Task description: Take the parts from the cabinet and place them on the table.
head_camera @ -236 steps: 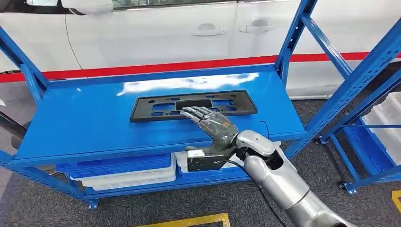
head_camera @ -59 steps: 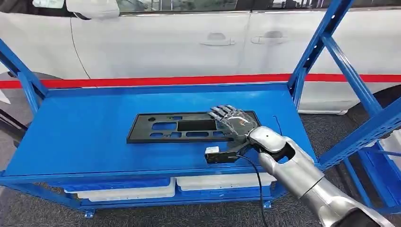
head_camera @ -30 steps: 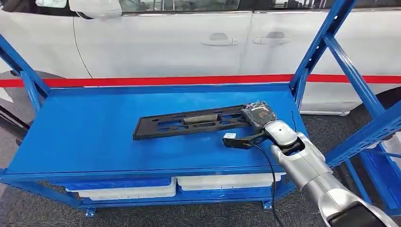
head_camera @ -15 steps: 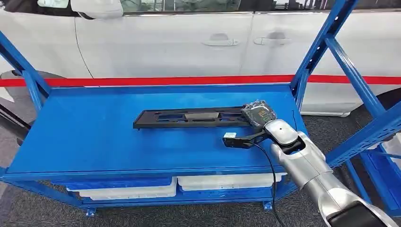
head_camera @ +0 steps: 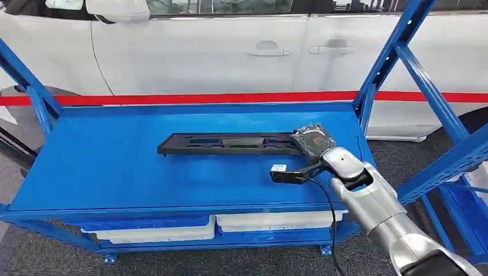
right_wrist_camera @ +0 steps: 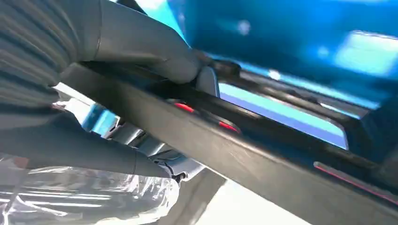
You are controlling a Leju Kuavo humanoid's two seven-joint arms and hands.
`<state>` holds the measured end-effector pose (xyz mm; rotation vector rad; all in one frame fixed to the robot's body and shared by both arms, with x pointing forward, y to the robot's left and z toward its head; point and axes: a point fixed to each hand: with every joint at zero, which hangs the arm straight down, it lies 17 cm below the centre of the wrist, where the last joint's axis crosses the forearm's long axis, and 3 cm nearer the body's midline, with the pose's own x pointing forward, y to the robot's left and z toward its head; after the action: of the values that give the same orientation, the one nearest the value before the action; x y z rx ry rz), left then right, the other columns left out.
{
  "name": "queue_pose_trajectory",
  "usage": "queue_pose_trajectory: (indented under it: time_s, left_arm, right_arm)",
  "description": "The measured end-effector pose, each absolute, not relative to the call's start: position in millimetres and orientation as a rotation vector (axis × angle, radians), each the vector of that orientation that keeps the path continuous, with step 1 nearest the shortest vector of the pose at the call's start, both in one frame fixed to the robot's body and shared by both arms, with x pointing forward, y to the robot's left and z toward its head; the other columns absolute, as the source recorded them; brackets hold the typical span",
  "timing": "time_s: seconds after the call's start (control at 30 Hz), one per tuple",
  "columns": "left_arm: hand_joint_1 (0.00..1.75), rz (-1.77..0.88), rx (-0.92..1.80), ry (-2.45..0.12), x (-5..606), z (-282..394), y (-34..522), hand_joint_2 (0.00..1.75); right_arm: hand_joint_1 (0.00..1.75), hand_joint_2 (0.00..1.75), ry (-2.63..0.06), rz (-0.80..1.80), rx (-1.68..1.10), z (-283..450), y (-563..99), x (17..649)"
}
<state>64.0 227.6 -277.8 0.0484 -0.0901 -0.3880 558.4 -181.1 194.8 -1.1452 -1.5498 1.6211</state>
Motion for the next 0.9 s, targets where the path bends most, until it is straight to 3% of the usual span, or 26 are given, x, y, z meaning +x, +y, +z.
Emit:
queue_pose_trajectory:
  time_s: [0.4, 0.9]
  left_arm:
    - [0.00, -0.407, 0.070, -0.071, 56, -279, 234, 1.75]
    - [0.00, -0.423, 0.072, -0.075, 55, -279, 232, 1.75]
  right_arm:
    - [1.75, 1.75, -1.994, 1.489, -1.075, 306, -118, 486]
    - [1.75, 1.75, -2.056, 1.427, -1.095, 323, -123, 472]
